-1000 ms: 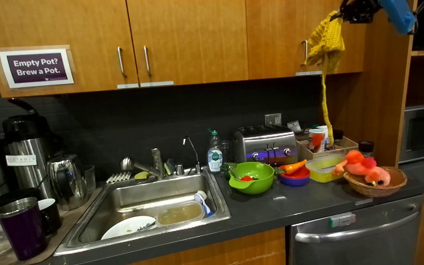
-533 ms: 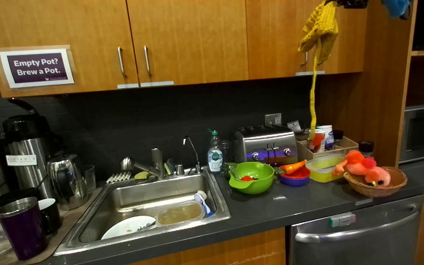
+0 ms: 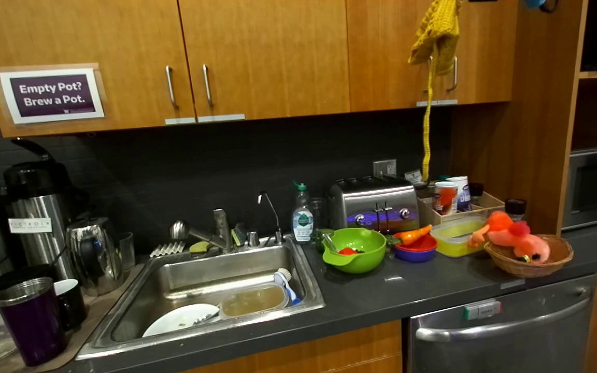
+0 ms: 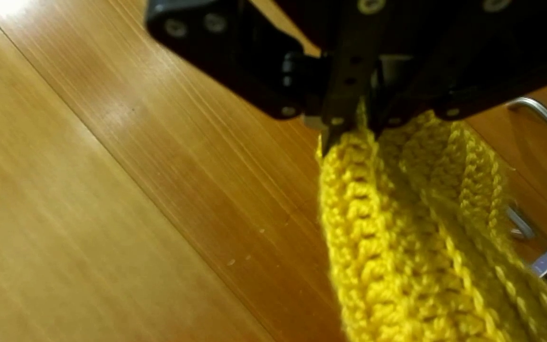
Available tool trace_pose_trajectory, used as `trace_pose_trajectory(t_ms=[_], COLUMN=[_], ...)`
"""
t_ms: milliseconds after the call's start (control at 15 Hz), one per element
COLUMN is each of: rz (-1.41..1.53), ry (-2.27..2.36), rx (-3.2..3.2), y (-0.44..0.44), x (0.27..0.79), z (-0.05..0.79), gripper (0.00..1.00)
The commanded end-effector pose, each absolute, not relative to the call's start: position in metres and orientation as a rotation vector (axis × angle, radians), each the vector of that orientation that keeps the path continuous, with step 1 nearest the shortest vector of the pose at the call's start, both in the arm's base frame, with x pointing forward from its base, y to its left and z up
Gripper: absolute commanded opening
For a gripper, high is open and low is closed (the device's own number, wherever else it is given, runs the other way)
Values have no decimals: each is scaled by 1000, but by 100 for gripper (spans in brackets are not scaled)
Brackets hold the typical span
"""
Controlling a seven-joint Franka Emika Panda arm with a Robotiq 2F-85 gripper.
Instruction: Pick up the yellow towel and wipe the second upper kitchen cabinet from the right, put the yellow towel on the kitchen counter
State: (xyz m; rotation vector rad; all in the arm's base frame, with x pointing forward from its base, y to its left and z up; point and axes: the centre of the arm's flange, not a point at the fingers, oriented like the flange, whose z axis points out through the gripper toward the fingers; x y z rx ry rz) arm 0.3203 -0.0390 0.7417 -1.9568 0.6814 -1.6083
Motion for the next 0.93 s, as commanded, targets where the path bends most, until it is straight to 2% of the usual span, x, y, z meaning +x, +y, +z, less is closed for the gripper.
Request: trace_pose_trajectory(t_ms=[0, 667, 733, 867], rz=[-1610, -1583, -1594, -1589], ry=[716, 702, 690, 691], rx=[-1949, -1959, -1964, -1968], y=[-33, -27, -31, -31], x=[328, 328, 329, 329], z=[760, 758, 752, 751], gripper=[2, 2, 9, 9])
